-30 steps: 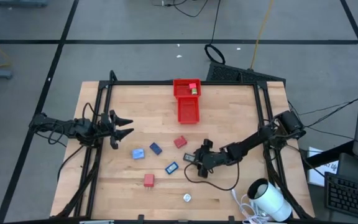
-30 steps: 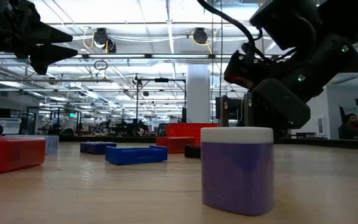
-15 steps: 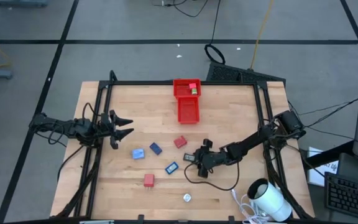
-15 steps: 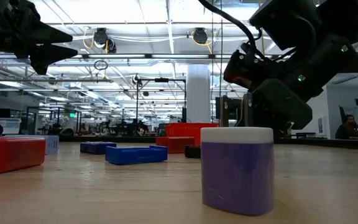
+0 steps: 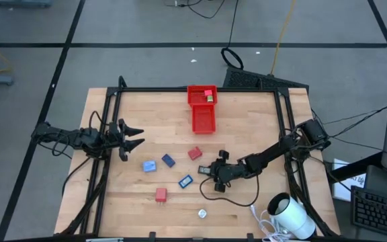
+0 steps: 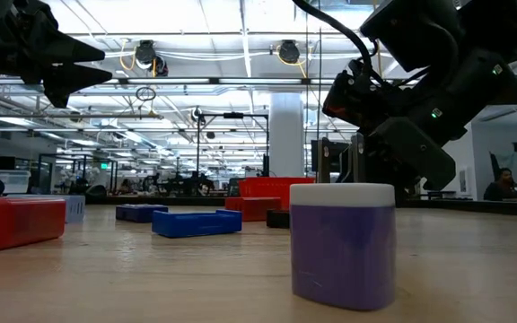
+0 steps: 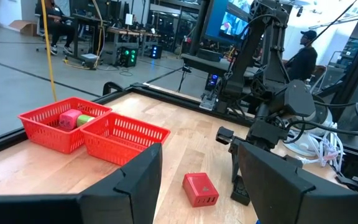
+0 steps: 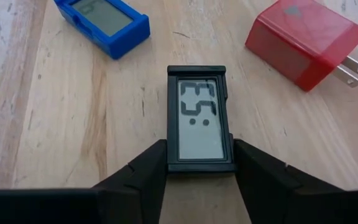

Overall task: Pick & Place Office items
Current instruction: Put the black digital timer into the bottom red bin

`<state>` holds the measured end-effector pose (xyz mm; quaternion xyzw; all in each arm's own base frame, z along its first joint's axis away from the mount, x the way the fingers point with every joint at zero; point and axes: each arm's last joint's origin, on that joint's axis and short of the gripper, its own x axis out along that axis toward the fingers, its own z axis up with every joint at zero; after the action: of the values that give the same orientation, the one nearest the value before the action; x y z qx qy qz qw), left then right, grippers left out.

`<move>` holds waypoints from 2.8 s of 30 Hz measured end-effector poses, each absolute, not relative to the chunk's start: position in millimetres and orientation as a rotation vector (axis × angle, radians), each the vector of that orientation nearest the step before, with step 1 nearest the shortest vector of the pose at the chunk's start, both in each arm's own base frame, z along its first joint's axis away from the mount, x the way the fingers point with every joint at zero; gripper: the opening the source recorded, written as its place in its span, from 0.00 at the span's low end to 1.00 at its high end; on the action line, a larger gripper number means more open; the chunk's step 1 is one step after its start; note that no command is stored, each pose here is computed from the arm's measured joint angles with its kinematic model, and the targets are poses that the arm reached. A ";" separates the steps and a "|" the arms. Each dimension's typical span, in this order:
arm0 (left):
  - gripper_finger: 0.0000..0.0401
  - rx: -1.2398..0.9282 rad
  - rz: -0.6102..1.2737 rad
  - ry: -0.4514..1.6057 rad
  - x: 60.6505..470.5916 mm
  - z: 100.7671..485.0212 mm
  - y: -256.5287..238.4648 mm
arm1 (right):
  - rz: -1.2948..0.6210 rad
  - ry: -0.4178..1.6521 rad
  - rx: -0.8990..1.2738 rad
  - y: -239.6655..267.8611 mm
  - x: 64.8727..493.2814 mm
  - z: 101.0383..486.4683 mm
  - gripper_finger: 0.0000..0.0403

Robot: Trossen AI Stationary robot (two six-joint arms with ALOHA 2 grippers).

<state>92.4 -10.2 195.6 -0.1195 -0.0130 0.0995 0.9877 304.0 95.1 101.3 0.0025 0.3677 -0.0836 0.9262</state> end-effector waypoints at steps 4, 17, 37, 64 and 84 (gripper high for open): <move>0.53 -0.240 0.200 -0.026 92.5 195.6 -10.2 | -0.169 0.755 0.006 95.1 303.9 101.3 0.40; 0.53 -0.240 0.200 -0.026 92.5 195.6 -10.2 | -0.111 0.734 0.023 95.6 302.8 114.4 0.39; 0.53 -0.240 0.200 -0.026 92.5 195.6 -10.2 | -0.058 0.637 0.050 97.3 302.5 141.3 0.40; 0.53 -0.240 0.200 -0.026 92.5 195.5 -10.2 | -0.088 0.619 0.103 54.3 316.0 143.9 0.39; 0.53 -0.240 0.200 -0.025 92.5 195.4 -10.2 | -0.152 0.599 0.157 8.8 322.2 145.7 0.40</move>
<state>92.5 -10.2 195.4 -0.1195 -0.0126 0.0995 0.9878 322.2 8.8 145.7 0.0771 0.2946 -0.0745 0.9496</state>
